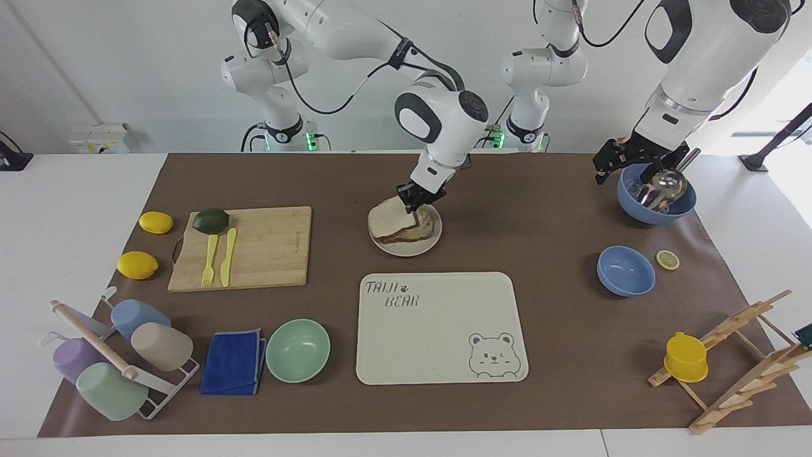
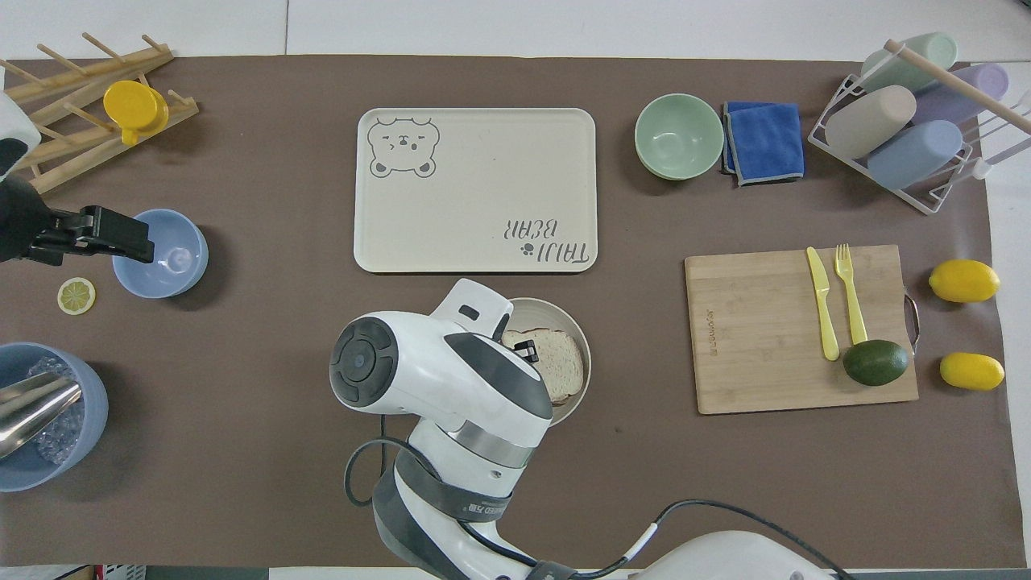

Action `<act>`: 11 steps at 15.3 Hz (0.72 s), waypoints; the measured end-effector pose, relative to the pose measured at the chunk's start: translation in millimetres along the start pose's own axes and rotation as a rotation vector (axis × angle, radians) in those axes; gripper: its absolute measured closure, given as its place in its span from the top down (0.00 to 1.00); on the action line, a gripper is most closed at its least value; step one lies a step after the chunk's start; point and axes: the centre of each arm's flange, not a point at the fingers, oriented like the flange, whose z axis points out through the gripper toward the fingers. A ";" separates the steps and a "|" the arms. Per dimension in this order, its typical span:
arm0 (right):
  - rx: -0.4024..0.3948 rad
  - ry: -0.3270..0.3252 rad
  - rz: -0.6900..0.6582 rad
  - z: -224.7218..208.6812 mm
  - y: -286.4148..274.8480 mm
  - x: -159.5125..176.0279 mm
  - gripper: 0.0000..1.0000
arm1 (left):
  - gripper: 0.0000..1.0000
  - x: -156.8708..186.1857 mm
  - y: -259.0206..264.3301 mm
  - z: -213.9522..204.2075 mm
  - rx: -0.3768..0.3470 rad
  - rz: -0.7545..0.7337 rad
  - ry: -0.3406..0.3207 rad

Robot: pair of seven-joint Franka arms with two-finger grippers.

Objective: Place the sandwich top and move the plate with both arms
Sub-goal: 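Lower the bread slice onto the egg sandwich with the right gripper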

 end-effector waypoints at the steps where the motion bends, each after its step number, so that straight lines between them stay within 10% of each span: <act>1: 0.007 0.008 0.001 -1.6 -0.5 0.9 0.07 | 1.00 0.0 -0.2 0.0 0.000 0.000 0.000; 3: 0.014 0.015 0.002 -2.1 -0.5 2.2 0.14 | 1.00 -0.1 -0.4 -0.1 0.000 -0.001 0.000; 11: 0.064 0.068 0.041 -16.1 16.1 18.9 0.94 | 1.00 -0.1 -0.5 0.1 0.000 -0.001 -0.001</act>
